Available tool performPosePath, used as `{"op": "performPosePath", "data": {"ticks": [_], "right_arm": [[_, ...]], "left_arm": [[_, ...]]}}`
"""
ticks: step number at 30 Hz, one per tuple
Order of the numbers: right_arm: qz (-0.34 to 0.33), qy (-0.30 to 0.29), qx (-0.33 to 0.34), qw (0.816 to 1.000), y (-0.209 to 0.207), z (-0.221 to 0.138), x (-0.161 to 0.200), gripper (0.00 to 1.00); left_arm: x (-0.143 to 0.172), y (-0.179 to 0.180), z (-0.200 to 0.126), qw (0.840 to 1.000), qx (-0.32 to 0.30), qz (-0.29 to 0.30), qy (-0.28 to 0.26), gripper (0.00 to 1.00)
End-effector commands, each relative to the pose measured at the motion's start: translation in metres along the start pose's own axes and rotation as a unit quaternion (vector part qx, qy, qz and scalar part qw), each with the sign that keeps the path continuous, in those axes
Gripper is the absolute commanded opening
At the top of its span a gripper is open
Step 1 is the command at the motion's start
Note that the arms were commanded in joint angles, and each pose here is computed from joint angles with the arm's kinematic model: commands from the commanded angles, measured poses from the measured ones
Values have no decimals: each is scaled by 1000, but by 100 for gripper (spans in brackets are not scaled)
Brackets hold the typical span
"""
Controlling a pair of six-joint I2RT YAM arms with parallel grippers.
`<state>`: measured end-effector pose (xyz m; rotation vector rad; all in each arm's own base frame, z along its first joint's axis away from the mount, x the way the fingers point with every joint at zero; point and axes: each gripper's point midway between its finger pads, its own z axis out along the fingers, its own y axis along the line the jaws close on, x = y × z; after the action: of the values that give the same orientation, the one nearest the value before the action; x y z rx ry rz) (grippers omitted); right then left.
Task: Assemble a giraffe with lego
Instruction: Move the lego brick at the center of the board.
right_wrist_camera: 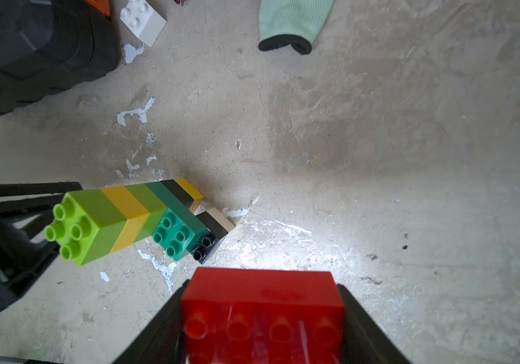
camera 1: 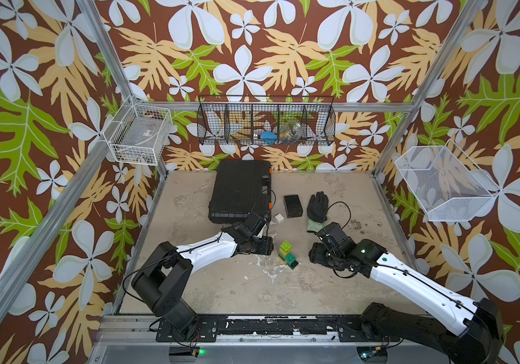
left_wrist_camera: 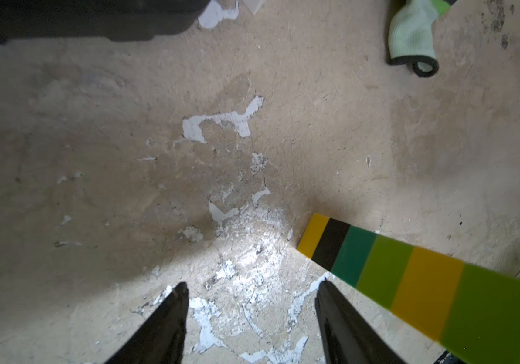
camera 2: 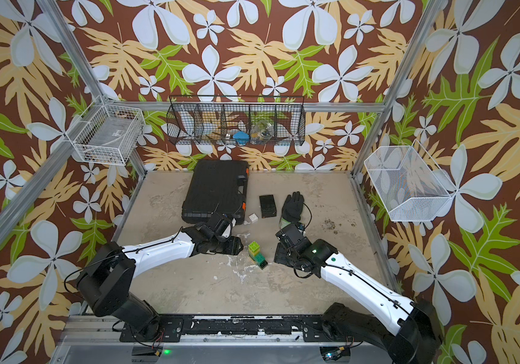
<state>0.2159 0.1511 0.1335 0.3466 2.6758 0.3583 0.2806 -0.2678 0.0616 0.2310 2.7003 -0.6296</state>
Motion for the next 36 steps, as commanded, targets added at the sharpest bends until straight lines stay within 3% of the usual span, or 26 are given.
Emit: {"op": "performPosePath", "data": {"ticks": [1, 11, 20, 36], "right_arm": [[6, -12, 13, 1000, -6, -10, -4, 43], [8, -19, 10, 1000, -12, -17, -5, 43], [19, -24, 1, 1000, -20, -18, -4, 44], [39, -36, -10, 999, -24, -38, -5, 43]], "left_arm": [[-2, -11, 6, 999, 34, -16, -6, 68], [13, -31, 21, 999, 40, -3, 4, 69], [39, -14, 23, 1000, 16, -6, 15, 69], [-6, -17, 30, 999, -6, -6, -31, 69]]}}
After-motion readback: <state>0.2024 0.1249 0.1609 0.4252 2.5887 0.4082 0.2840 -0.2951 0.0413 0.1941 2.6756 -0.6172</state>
